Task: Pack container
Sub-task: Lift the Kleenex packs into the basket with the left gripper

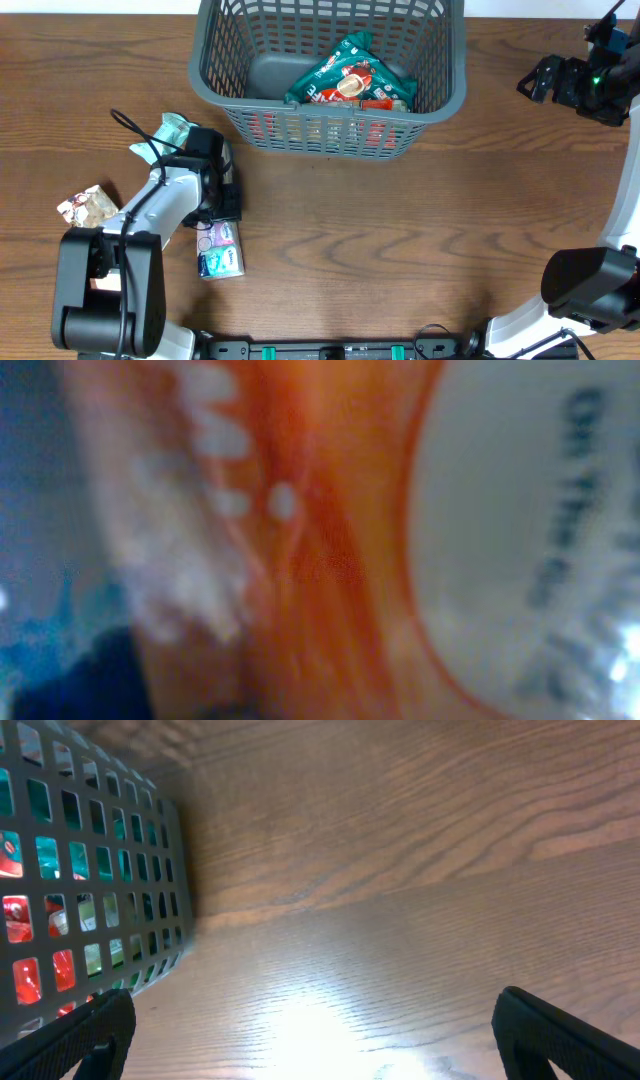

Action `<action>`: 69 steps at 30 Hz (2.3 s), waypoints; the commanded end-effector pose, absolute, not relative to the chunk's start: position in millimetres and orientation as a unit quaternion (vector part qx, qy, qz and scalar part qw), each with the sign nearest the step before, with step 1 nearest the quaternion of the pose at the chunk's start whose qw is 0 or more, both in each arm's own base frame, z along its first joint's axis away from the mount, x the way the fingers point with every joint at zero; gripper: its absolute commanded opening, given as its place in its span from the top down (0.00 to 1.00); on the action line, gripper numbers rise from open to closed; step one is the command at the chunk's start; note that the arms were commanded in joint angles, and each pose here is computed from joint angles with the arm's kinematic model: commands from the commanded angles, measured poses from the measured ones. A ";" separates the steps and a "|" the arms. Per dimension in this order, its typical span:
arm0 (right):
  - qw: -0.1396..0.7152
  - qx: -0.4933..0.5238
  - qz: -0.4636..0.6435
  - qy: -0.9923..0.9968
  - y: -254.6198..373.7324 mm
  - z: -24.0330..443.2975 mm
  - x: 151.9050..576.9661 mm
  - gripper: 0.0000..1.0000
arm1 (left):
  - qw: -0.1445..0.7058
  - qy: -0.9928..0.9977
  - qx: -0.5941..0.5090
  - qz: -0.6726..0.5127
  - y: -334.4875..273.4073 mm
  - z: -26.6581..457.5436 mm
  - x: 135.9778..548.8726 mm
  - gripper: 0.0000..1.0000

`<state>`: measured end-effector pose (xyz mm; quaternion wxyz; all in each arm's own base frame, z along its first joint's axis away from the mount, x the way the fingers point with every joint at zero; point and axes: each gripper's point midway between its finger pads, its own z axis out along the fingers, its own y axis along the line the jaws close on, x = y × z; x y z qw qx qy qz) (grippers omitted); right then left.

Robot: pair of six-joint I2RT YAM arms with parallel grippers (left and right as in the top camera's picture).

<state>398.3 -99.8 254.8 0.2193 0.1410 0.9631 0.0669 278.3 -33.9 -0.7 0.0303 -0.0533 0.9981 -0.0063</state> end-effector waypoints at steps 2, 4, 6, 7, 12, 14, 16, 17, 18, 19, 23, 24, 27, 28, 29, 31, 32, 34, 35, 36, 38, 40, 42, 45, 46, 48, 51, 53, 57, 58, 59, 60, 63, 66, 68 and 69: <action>0.212 0.130 0.069 0.966 -96.9 249.2 399.0 0.01 | 0.097 0.993 -0.058 -0.024 -38.6 46.9 305.7 0.49; 0.212 0.130 0.069 0.966 -96.8 249.1 398.9 0.01 | 0.126 0.990 -0.062 -0.029 -36.9 72.5 313.7 0.61; 0.212 0.126 0.068 0.967 -96.9 249.1 398.9 0.01 | 0.155 0.985 -0.068 -0.033 -35.1 99.3 319.7 0.81; 0.212 0.124 0.068 0.967 -96.8 249.1 398.9 0.01 | 0.167 0.983 -0.068 -0.035 -34.5 112.0 321.2 0.89; 0.213 0.118 0.067 0.968 -96.9 249.2 399.1 0.01 | 0.261 0.961 -0.084 -0.045 -30.4 190.9 327.8 0.94; 0.213 0.118 0.066 0.967 -97.0 249.3 399.4 0.01 | 0.298 0.949 -0.091 -0.040 -25.6 219.0 327.6 0.94; 0.213 0.118 0.066 0.968 -97.0 249.3 399.4 0.01 | 0.335 0.937 -0.093 -0.040 -23.0 245.4 327.3 0.94; 0.213 0.118 0.066 0.968 -97.0 249.3 399.3 0.01 | 0.353 0.930 -0.093 -0.043 -23.1 257.5 328.1 0.94; 0.213 0.118 0.066 0.968 -97.0 249.3 399.3 0.01 | 0.373 0.922 -0.092 -0.047 -23.2 271.6 329.1 0.94; 0.213 0.118 0.066 0.968 -97.0 249.3 399.4 0.01 | 0.394 0.913 -0.092 -0.052 -23.4 287.3 330.5 0.94; 0.213 0.118 0.066 0.968 -96.9 249.2 399.2 0.01 | 0.449 0.887 -0.087 -0.061 -24.1 337.2 336.7 0.94; 0.213 0.118 0.066 0.968 -96.9 249.2 399.2 0.01 | 0.462 0.881 -0.087 -0.063 -24.2 349.7 338.6 0.94; 0.210 0.119 0.067 0.968 -96.5 248.7 397.9 0.01 | 0.489 0.866 -0.086 -0.068 -24.4 377.8 342.6 0.94; 0.209 0.118 0.067 0.968 -96.3 248.5 397.4 0.01 | 0.493 0.863 -0.086 -0.069 -24.5 382.1 343.4 0.94; 0.207 0.118 0.067 0.969 -96.1 248.1 396.7 0.01 | 0.495 0.862 -0.086 -0.069 -24.6 385.0 344.0 0.94; 0.205 0.118 0.068 0.969 -95.8 247.7 395.8 0.01 | 0.495 0.862 -0.086 -0.069 -24.6 384.8 344.4 0.94; 0.205 0.118 0.068 0.969 -95.8 247.8 395.8 0.01 | 0.492 0.864 -0.086 -0.069 -24.6 383.5 344.0 0.94; 0.205 0.118 0.068 0.969 -95.8 247.8 395.8 0.01 | 0.492 0.864 -0.085 -0.068 -24.6 383.4 344.0 0.94; 0.206 0.118 0.068 0.969 -95.8 247.8 395.9 0.02 | 0.493 0.863 -0.081 -0.066 -24.7 384.1 344.3 0.94; 0.206 0.118 0.068 0.969 -95.8 247.8 395.9 0.01 | 0.495 0.863 -0.073 -0.062 -24.7 384.8 344.5 0.94; 0.206 0.118 0.068 0.969 -95.8 247.8 396.0 0.01 | 0.502 0.862 -0.056 -0.054 -25.2 388.4 345.3 0.94; 0.206 0.118 0.068 0.969 -95.8 247.8 396.0 0.01 | 0.517 0.855 -0.019 -0.040 -29.4 396.7 348.0 0.94; 0.206 0.118 0.068 0.969 -95.8 247.8 396.0 0.01 | 0.538 0.842 0.037 -0.017 -37.1 409.2 352.2 0.94; 0.206 0.118 0.068 0.969 -95.8 247.8 395.9 0.01 | 0.555 0.822 0.124 0.019 -52.8 422.9 362.7 0.94; 0.205 0.118 0.068 0.969 -95.7 247.8 395.8 0.01 | 0.553 0.818 0.156 0.033 -58.7 423.5 367.1 0.95; 0.205 0.119 0.068 0.969 -95.6 247.6 395.4 0.01 | 0.543 0.803 0.237 0.065 -76.5 421.4 378.4 0.94; 0.204 0.119 0.068 0.969 -95.4 247.4 395.0 0.01 | 0.542 0.768 0.328 0.096 -106.4 423.4 397.3 0.94; 0.201 0.119 0.069 0.970 -95.1 247.0 393.9 0.01 | 0.561 0.733 0.368 0.111 -128.4 435.1 413.0 0.94; 0.195 0.120 0.070 0.971 -94.0 245.8 391.1 0.01 | 0.611 0.644 0.436 0.145 -177.4 457.2 440.6 0.94; 0.194 0.120 0.071 0.971 -93.8 245.6 390.5 0.01 | 0.613 0.620 0.465 0.156 -191.2 454.6 445.6 0.93; 0.193 0.120 0.071 0.971 -93.8 245.5 390.4 0.01 | 0.610 0.600 0.490 0.164 -202.9 449.5 449.1 0.90; 0.193 0.120 0.071 0.971 -93.8 245.5 390.2 0.01 | 0.604 0.584 0.516 0.170 -214.0 441.3 452.9 0.89; 0.189 0.121 0.072 0.972 -93.1 244.8 388.5 0.01 | 0.573 0.564 0.567 0.178 -241.2 404.5 467.6 0.85; 0.184 0.121 0.073 0.973 -92.4 244.0 386.3 0.01 | 0.544 0.573 0.590 0.166 -258.3 364.7 482.3 0.84; 0.182 0.121 0.073 0.973 -92.1 243.7 385.4 0.01 | 0.527 0.580 0.600 0.159 -265.2 341.0 490.4 0.83; 0.181 0.122 0.073 0.973 -92.0 243.5 385.0 0.01 | 0.520 0.584 0.604 0.157 -267.0 332.0 493.7 0.84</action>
